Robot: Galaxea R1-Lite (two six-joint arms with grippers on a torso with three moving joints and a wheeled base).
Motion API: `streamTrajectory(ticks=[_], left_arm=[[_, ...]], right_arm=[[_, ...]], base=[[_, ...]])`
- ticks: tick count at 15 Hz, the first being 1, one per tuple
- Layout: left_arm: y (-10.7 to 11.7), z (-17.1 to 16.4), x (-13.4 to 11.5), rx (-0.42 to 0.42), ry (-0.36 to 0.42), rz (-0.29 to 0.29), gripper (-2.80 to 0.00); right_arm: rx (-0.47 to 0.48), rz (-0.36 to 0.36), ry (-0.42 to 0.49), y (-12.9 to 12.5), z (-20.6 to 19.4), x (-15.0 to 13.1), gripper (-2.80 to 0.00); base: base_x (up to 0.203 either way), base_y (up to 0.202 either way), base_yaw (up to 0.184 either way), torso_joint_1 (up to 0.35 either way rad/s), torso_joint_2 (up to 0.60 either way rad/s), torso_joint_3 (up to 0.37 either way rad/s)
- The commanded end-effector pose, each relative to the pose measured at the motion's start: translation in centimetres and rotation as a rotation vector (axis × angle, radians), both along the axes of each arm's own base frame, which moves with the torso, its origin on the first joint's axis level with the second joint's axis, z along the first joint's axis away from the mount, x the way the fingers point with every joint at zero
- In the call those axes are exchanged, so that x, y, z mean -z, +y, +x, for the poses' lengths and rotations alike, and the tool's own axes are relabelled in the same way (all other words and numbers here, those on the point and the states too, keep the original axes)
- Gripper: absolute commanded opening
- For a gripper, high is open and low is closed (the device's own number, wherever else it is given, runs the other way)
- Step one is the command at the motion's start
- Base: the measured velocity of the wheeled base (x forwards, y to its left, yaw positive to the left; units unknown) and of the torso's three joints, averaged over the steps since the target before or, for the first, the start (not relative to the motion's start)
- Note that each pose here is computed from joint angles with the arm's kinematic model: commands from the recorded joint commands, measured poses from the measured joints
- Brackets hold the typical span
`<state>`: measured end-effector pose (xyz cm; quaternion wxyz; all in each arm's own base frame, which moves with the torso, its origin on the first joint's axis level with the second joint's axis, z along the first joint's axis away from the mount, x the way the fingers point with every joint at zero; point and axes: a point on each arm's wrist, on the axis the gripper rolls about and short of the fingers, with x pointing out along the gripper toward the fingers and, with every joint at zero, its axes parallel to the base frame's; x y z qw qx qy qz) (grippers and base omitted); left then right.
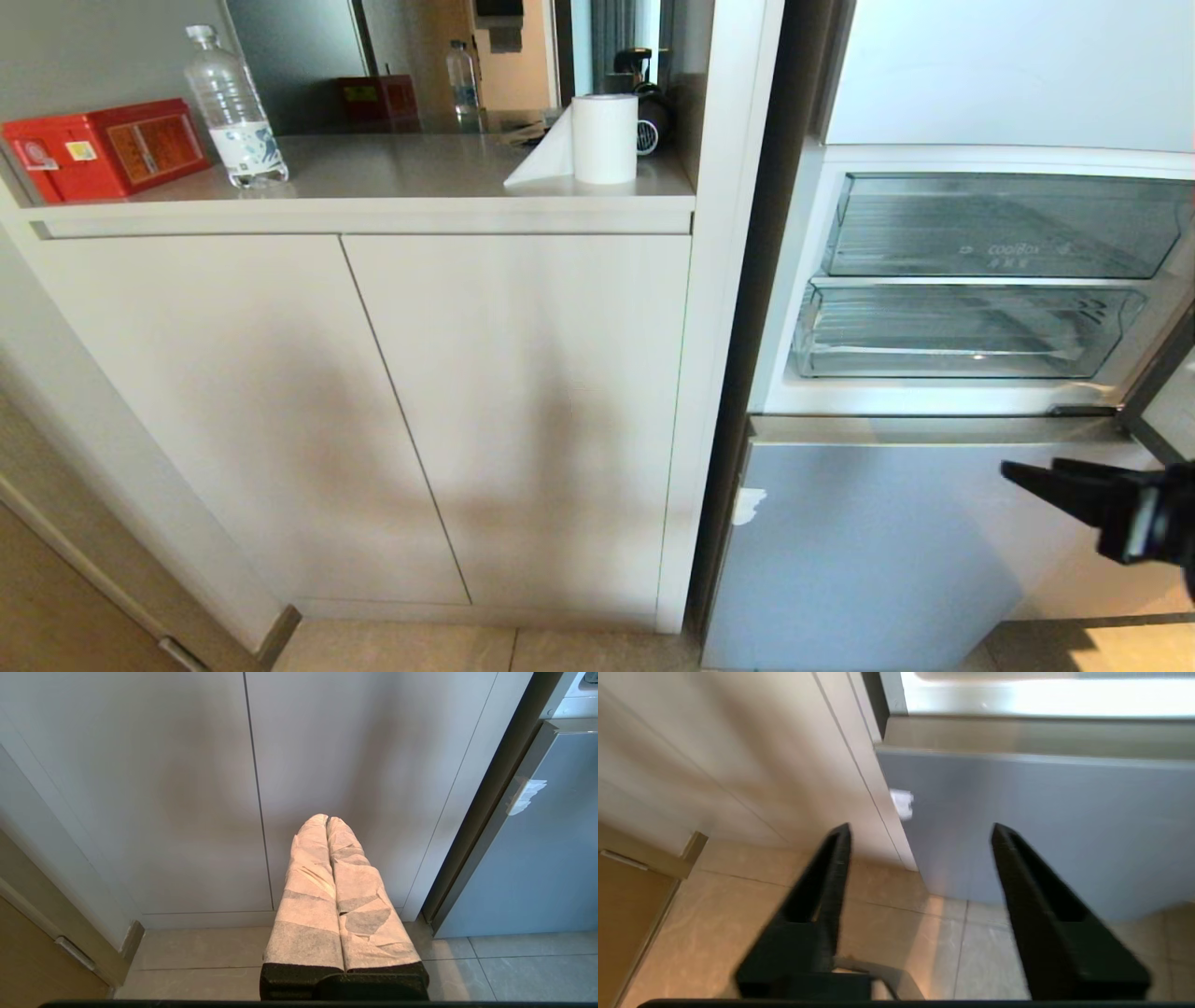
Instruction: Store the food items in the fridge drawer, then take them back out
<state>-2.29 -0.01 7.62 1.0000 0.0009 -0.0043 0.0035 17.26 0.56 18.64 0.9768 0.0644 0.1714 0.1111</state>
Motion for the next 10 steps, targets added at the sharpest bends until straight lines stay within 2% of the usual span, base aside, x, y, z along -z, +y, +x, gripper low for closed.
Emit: streamTrajectory(ticks=[1, 4, 6, 8, 10], left_arm=[[0.0, 0.0, 0.0, -0.001, 0.001, 0.000, -2.80], [0.0, 0.0, 0.0, -0.001, 0.001, 0.000, -2.80], [0.0, 0.0, 0.0, -0.001, 0.001, 0.000, -2.80], [0.0, 0.0, 0.0, -0.001, 0.001, 0.000, -2.80], [0.0, 0.0, 0.0, -0.001, 0.001, 0.000, -2.80]], right_arm=[[-0.007, 0.007, 0.094, 0.1, 6.4, 4.0, 0.00], [-0.012, 0.011, -0.074, 0.6, 11.8, 6.0, 0.00], [0.042, -0.009, -0.167, 1.5, 15.1, 7.6, 0.00], [0.081, -0.015, -0.300, 3.1, 17.4, 8.0, 0.00], [0.094, -0.018, -0.367, 3.7, 18.6, 7.5, 0.00]], base=[[0.000, 0.000, 0.000, 0.000, 0.00, 0.000], [0.000, 0.000, 0.000, 0.000, 0.00, 0.000], [0.000, 0.000, 0.000, 0.000, 0.00, 0.000], [0.000, 0.000, 0.000, 0.000, 0.00, 0.000], [0.000, 0.000, 0.000, 0.000, 0.00, 0.000]])
